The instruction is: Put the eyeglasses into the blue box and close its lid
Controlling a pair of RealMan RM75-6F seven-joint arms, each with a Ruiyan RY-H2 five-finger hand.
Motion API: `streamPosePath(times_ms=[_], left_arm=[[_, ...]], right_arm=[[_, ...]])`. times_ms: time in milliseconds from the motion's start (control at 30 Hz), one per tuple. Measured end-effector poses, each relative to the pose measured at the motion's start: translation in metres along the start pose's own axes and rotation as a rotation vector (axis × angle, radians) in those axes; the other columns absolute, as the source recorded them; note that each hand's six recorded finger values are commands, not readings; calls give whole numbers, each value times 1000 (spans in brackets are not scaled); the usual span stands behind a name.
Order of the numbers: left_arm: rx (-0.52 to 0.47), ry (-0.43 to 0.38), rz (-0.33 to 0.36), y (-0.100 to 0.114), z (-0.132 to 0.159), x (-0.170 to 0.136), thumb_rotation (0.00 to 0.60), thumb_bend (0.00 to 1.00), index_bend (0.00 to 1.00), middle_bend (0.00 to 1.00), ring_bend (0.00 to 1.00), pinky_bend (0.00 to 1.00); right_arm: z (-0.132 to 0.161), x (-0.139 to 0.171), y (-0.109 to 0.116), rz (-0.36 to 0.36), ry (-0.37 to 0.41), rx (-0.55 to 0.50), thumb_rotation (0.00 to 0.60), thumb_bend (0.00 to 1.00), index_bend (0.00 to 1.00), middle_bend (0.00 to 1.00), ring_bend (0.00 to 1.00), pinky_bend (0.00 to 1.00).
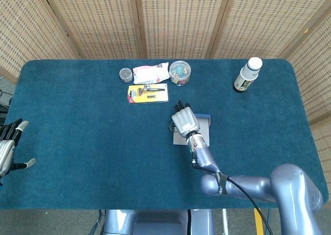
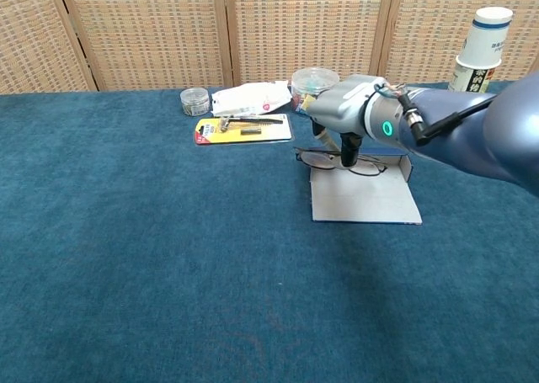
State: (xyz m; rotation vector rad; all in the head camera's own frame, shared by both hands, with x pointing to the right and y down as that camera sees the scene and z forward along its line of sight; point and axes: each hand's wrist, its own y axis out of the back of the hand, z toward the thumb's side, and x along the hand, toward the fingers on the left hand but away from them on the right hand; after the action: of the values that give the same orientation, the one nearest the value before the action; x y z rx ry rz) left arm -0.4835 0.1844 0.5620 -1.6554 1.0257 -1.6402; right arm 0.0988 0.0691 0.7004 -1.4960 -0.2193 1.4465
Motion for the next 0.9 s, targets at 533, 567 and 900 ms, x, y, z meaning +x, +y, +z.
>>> streamPosePath(times_ms=[533,567,900], left_arm=[[-2,0,0,1,-1,0,600,5,0,0,0,0],[-2,0,-1,1,-1,0,600,5,0,0,0,0],[-1,-5,-3,0,0,0,600,6,0,0,0,0]], right_arm=[[-2,-13,-27,53,-94,-7,600,454,560,102,0,228],[-1,-13,-27,50,-92,-15,600,328,502,91,0,228],[0,-13,-23,0,-76,-43,600,28,263,30,0,228]])
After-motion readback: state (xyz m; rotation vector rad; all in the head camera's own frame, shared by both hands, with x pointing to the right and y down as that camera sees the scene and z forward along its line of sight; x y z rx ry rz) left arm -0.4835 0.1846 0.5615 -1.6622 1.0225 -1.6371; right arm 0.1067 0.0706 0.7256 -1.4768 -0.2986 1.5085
